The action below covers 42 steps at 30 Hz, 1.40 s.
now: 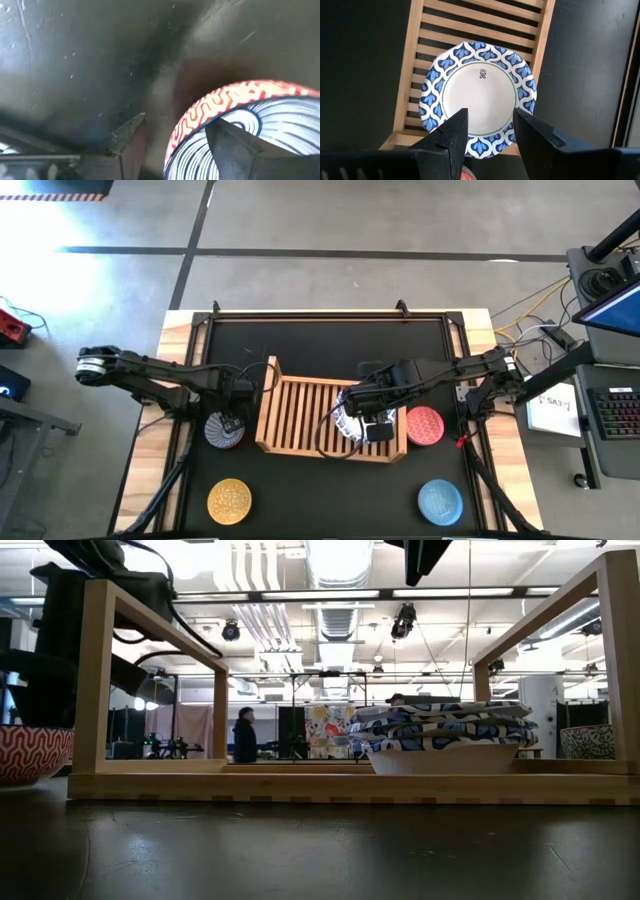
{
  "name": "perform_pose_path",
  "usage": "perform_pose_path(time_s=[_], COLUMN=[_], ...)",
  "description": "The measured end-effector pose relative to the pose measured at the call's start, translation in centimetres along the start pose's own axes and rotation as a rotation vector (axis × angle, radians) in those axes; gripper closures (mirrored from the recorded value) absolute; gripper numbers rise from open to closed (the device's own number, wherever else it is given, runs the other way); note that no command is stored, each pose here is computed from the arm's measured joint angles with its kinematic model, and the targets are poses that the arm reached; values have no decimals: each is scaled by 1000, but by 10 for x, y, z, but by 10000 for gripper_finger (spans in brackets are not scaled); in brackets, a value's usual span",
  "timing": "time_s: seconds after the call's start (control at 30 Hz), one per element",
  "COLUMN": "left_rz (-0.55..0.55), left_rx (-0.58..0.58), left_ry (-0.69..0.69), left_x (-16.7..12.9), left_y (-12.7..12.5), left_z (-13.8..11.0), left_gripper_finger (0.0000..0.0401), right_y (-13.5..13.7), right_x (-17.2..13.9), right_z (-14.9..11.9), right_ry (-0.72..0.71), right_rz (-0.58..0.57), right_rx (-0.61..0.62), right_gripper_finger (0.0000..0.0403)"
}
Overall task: Place and stack bowls onto a shelf
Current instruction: Put the dark blue patterned bowl on the shelf
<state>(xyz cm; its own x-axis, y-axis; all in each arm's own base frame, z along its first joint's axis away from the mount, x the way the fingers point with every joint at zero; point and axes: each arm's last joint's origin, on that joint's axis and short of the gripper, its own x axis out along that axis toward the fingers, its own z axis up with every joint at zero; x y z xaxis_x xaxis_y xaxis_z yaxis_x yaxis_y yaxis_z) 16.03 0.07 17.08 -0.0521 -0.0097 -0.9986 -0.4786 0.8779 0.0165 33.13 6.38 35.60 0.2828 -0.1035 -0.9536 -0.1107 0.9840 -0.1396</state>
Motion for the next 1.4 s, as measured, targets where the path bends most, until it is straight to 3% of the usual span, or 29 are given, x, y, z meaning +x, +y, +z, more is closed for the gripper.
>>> perform_pose_path(time_s=[0.43,0.67,0.83,1.2,1.4], left_rz=[-20,-11,64,164,300], left_rx=[-33,-94,-179,-338,-375], left_ry=[15,-45,-97,-383,-521], left_x=[-4,-15,-34,-80,-106], left_y=[-4,0,8,22,30], left_z=[6,2,-8,-12,-10], left_gripper_finger=[390,396,396,397,398], right_y=[0,0,0,0,0], right_x=[0,0,0,0,0], right_z=[0,0,0,0,0], right_ry=[0,0,0,1,1], right_rz=[0,0,0,0,0], right_rx=[1,0,-1,-11,-11], right_gripper_finger=[257,257,257,257,257])
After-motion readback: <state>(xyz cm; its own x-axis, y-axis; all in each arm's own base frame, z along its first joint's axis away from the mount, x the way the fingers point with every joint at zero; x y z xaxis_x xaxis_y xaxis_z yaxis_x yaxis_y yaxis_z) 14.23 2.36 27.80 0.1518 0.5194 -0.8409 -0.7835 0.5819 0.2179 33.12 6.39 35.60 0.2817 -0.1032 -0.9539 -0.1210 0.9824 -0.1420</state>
